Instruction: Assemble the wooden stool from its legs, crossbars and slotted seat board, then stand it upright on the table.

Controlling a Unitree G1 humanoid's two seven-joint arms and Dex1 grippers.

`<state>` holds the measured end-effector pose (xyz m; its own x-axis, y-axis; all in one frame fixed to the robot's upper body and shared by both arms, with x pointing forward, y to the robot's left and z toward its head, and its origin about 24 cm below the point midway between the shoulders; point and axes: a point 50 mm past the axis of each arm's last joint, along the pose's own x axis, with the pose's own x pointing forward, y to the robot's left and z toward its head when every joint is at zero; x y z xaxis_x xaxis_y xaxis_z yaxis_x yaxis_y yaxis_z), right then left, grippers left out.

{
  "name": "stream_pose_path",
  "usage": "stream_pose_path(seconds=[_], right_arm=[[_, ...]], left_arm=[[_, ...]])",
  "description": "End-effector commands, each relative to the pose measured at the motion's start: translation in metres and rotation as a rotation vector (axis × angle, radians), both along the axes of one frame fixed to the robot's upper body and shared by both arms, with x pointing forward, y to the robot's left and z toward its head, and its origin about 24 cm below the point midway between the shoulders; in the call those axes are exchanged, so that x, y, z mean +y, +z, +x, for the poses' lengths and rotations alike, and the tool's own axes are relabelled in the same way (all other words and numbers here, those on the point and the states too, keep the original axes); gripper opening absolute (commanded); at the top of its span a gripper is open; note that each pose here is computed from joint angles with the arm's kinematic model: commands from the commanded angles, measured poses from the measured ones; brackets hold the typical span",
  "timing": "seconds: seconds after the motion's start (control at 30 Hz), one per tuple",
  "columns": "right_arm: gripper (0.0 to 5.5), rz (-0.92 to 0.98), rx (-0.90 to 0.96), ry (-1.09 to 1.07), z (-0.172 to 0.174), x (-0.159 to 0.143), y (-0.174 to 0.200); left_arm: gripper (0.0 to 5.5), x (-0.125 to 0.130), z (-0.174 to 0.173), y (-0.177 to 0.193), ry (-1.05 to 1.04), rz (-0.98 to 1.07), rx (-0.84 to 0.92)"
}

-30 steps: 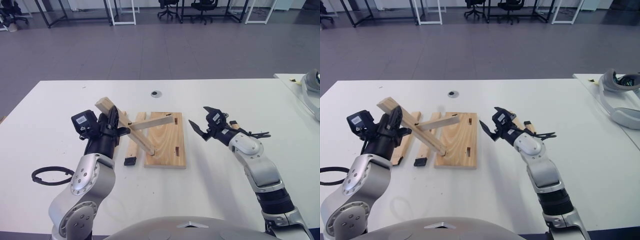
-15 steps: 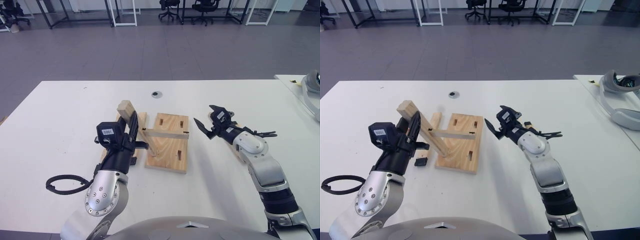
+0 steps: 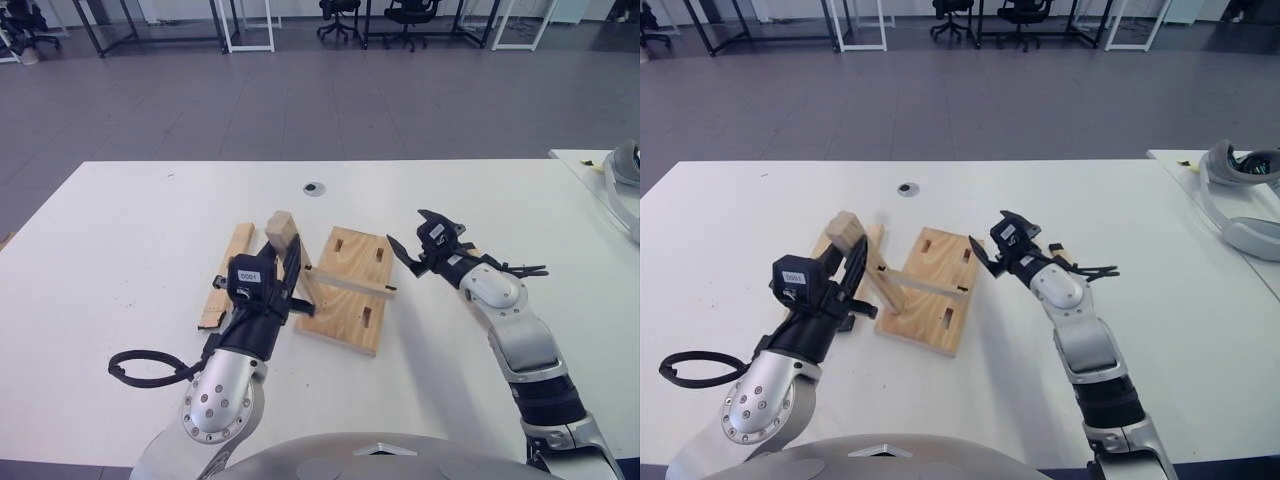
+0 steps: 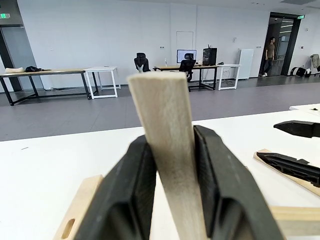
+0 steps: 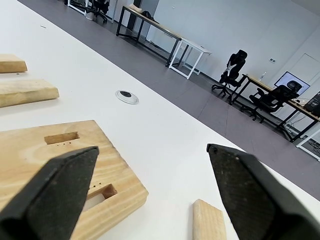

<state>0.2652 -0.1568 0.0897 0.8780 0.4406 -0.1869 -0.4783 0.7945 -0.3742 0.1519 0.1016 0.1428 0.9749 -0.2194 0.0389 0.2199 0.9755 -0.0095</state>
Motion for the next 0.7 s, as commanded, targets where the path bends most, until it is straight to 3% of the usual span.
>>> stream_pose_path(seconds=[0.03, 0.07, 0.23, 0.43, 0.6, 0.7], right_arm=[[4.04, 0.007, -0.025, -0.004, 0.007, 0.008, 0.001], [4.04, 0.017, -0.02, -0.006, 0.006, 0.01, 0.0], [4.04, 0.034, -0.007, 0.034, -0.003, 0.025, -0.009], [4.04, -0.004, 0.004, 0.021, -0.003, 0.018, -0.013], [4.04, -0.066, 0.081, 0.049, -0.001, 0.009, -0.023], [4.04, -0.029, 0.131, 0.164, -0.004, 0.023, -0.025]], left_arm=[[1.01, 0.013, 0.009, -0.03, 0.067, 0.147, 0.202], [1.41, 0.016, 0.012, -0.024, 0.09, 0.153, 0.167], [2.28, 0.026, 0.025, 0.016, 0.142, 0.15, -0.054], [3.25, 0.025, 0.032, 0.048, 0.072, 0.061, -0.263], [4.02, 0.061, 0.047, 0.134, 0.02, -0.1, -0.595], [4.02, 0.107, 0.058, 0.143, 0.069, -0.102, -0.546]])
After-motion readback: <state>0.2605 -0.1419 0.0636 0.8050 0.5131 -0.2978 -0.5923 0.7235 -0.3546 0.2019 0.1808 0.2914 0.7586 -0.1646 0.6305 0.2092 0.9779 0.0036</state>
